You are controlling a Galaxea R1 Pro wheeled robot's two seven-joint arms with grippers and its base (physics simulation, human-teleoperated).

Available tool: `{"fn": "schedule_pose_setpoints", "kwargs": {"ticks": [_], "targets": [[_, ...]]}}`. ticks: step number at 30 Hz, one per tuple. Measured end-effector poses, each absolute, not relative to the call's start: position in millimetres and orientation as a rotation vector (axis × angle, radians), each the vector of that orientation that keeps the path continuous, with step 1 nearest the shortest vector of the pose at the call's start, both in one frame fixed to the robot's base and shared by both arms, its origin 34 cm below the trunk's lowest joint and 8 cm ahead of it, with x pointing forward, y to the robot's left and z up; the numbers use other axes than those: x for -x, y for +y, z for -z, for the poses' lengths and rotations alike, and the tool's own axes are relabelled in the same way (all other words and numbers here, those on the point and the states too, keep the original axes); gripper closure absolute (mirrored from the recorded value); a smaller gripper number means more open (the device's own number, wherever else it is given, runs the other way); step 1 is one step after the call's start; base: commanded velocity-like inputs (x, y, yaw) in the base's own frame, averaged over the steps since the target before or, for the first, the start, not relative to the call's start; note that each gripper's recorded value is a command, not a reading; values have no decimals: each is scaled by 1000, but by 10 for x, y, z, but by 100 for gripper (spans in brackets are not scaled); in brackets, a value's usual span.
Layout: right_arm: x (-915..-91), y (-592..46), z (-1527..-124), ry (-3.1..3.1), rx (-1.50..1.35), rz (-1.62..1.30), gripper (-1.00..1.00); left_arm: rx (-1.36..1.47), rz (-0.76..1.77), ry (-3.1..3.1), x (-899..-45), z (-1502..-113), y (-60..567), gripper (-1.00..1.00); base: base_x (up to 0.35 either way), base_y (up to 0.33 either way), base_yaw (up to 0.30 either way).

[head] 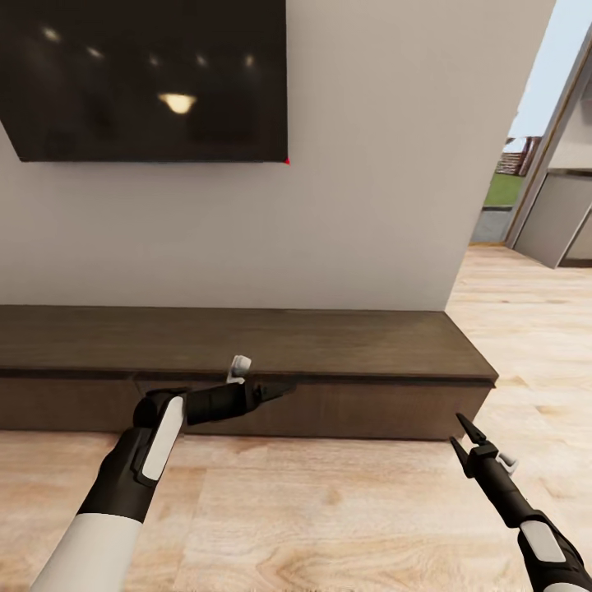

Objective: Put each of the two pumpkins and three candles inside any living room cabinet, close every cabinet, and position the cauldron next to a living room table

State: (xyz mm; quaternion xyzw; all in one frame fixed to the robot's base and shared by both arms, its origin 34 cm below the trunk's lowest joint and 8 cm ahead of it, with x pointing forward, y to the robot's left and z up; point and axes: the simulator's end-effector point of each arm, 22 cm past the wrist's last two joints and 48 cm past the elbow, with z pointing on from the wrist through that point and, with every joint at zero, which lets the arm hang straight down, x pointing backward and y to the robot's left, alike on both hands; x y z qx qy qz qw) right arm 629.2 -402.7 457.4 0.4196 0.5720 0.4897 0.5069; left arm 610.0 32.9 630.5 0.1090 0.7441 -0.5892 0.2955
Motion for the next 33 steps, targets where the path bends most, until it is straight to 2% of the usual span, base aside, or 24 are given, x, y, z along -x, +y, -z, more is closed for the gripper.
{"fn": "schedule_pose_setpoints", "kwargs": {"ticks": [33], "targets": [[-6181,-4014,-3805,1481,-1111,-1130,-100,-189,1625,2080,-6220,-5553,323,-100,0,0,0]]}}
